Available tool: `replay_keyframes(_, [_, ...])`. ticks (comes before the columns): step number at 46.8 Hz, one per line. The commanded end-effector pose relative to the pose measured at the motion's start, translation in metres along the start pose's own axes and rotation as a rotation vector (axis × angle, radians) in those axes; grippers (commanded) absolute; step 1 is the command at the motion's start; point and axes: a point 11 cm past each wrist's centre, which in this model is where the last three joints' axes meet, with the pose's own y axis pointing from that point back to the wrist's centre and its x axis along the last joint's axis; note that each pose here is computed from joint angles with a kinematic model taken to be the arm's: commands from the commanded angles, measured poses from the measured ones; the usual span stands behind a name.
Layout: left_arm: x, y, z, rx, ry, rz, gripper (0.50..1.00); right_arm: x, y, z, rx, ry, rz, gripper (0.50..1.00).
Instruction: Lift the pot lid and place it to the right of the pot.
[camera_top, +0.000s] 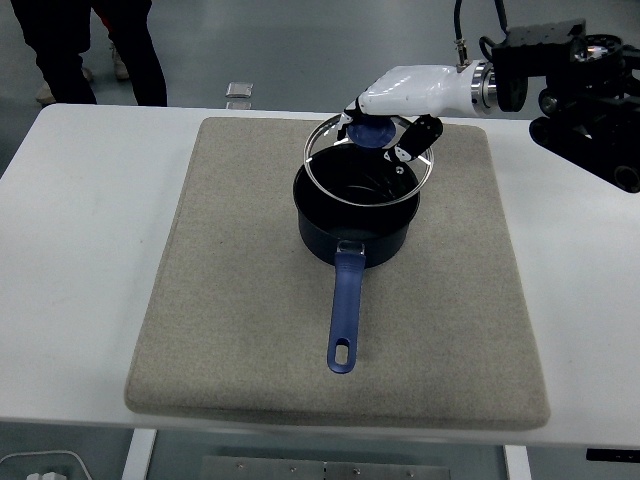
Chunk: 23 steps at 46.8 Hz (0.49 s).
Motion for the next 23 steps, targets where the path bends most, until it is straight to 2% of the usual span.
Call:
replay_keyframes(1, [0.000,0.000,0.000,0.001,0.000,0.000,1.000,0.009,0.003,0.004,-0.013,-0.008,0.022,0.500])
replay_keyframes(4, [0.000,0.000,0.000,-0.001,0.000,0.000,1.000,0.016,0.005,0.007,-0.022,-0.015,0.038,0.500])
replay_keyframes(14, [0.000,0.000,0.000,-0.001,0.001,0.000,1.000,0.029,0.019,0.030,-0.090,-0.041,0.090,0.500])
replay_keyframes(18, [0.000,0.000,0.000,0.001,0.000,0.000,1.000,0.030,0.027,0.042,-0.129,-0.048,0.101,0.500])
replay_keyframes(23, [0.000,0.000,0.000,0.001,0.000,0.000,1.000,0.028,0.032,0.051,-0.157,-0.050,0.100,0.500])
